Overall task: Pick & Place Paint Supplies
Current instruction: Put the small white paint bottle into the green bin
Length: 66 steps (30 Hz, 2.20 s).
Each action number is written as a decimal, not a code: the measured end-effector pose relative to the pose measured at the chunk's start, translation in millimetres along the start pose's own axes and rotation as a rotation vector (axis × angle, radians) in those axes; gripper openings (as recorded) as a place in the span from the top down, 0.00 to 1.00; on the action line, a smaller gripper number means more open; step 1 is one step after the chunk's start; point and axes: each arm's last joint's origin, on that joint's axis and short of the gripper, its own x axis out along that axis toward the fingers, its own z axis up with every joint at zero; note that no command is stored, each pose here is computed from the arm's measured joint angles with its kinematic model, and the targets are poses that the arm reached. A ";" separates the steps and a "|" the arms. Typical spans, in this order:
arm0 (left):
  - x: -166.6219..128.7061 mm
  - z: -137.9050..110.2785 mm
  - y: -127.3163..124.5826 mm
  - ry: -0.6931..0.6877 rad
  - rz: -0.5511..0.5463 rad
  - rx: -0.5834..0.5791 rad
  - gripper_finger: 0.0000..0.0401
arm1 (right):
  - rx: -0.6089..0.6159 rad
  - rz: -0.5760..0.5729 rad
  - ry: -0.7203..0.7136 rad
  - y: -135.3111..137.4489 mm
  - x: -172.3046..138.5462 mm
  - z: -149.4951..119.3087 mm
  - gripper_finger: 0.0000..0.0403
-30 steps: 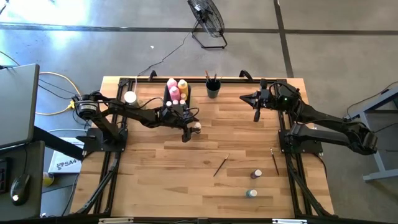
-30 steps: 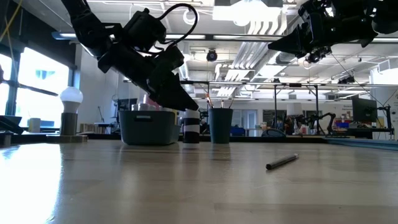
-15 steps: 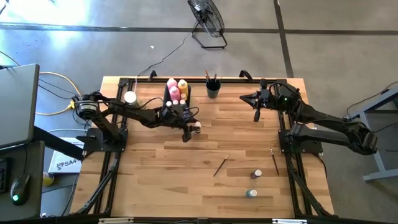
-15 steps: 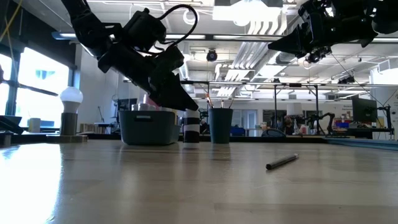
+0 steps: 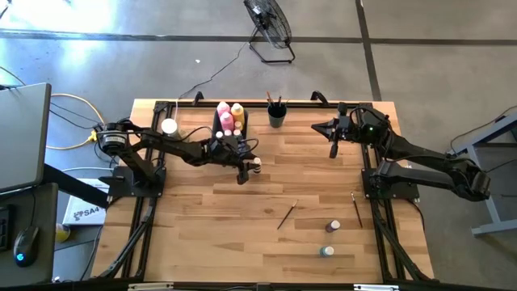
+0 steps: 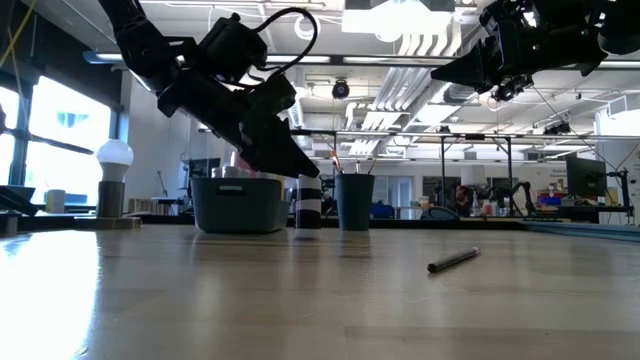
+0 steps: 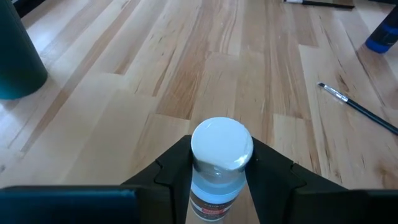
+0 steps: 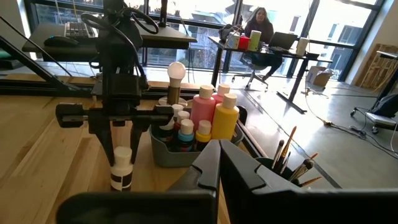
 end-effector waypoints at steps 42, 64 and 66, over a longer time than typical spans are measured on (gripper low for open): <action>-75.2 51.5 4.1 -0.191 0.352 -0.013 0.69 | 0.002 0.000 0.007 0.1 0.0 -0.7 0.99; -80.8 35.9 9.8 -0.076 0.549 -0.175 0.69 | -0.005 -0.002 0.008 0.0 0.0 -0.7 1.00; -81.0 36.0 10.2 -0.078 0.563 -0.175 0.69 | -0.005 -0.002 0.008 0.0 0.0 -0.7 1.00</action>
